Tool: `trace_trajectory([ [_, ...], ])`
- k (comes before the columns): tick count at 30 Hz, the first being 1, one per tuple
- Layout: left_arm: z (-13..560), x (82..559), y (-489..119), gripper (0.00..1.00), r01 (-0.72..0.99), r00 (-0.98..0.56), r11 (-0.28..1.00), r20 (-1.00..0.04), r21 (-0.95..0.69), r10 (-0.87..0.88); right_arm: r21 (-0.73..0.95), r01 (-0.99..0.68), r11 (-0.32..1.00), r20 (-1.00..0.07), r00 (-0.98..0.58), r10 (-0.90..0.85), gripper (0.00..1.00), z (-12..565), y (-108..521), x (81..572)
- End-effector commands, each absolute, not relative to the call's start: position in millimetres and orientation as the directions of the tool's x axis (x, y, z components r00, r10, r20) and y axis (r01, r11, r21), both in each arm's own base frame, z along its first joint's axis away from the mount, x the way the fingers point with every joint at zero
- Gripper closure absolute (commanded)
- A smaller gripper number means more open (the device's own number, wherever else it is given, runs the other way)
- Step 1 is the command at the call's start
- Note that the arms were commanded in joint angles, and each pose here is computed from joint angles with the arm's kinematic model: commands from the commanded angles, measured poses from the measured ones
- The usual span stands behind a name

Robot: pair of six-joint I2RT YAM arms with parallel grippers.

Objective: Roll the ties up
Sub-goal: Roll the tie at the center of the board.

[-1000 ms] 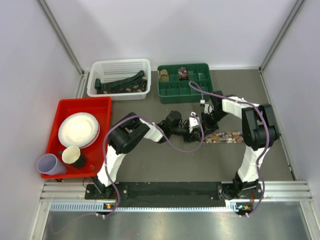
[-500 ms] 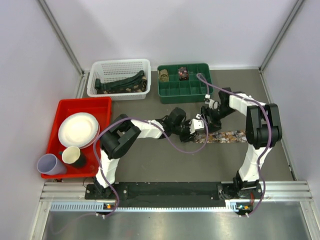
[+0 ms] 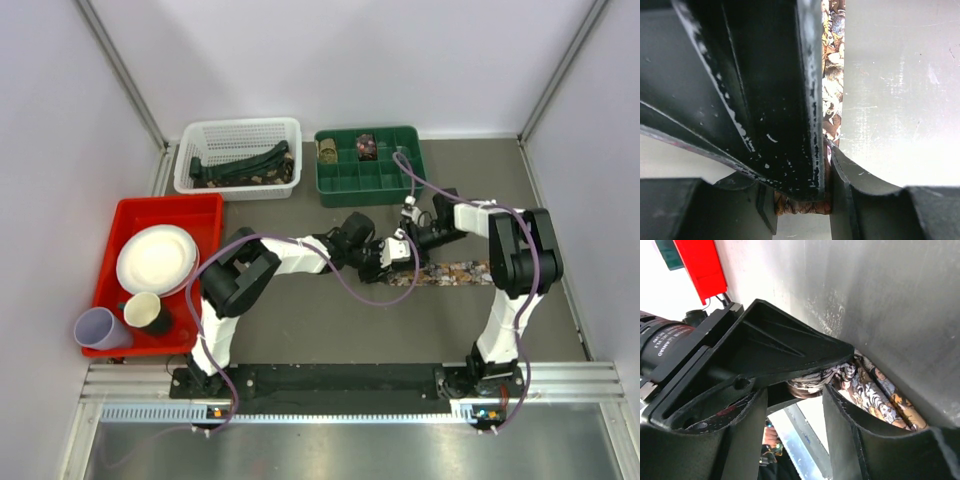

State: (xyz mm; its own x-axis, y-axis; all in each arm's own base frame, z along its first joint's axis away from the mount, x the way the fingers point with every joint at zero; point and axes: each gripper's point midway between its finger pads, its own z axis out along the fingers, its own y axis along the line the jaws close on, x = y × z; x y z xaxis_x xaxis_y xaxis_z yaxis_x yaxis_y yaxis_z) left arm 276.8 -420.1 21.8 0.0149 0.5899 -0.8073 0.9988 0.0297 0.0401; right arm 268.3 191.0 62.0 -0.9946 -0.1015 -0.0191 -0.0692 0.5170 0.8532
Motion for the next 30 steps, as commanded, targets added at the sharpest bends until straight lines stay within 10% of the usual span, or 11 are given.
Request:
trace_trajectory([
  [1,-72,234,-337,0.89,0.987,-0.143,0.084,-0.517,-0.137,0.844,0.860,-0.139,0.491,-0.099,-0.989,-0.107,0.54,59,203,279],
  [8,-72,235,-336,0.86,0.983,-0.170,0.106,-0.514,-0.152,0.841,0.828,-0.160,0.537,-0.105,-0.986,-0.132,1.00,44,204,273],
  [15,-62,238,-343,0.40,0.964,-0.257,0.157,-0.588,-0.216,0.767,0.689,-0.141,0.710,-0.042,-0.987,-0.156,1.00,13,166,263],
  [30,-24,252,-403,0.20,0.977,-0.206,0.058,-0.854,-0.203,0.477,0.441,-0.053,0.896,-0.026,-0.999,-0.046,1.00,-3,127,284],
])
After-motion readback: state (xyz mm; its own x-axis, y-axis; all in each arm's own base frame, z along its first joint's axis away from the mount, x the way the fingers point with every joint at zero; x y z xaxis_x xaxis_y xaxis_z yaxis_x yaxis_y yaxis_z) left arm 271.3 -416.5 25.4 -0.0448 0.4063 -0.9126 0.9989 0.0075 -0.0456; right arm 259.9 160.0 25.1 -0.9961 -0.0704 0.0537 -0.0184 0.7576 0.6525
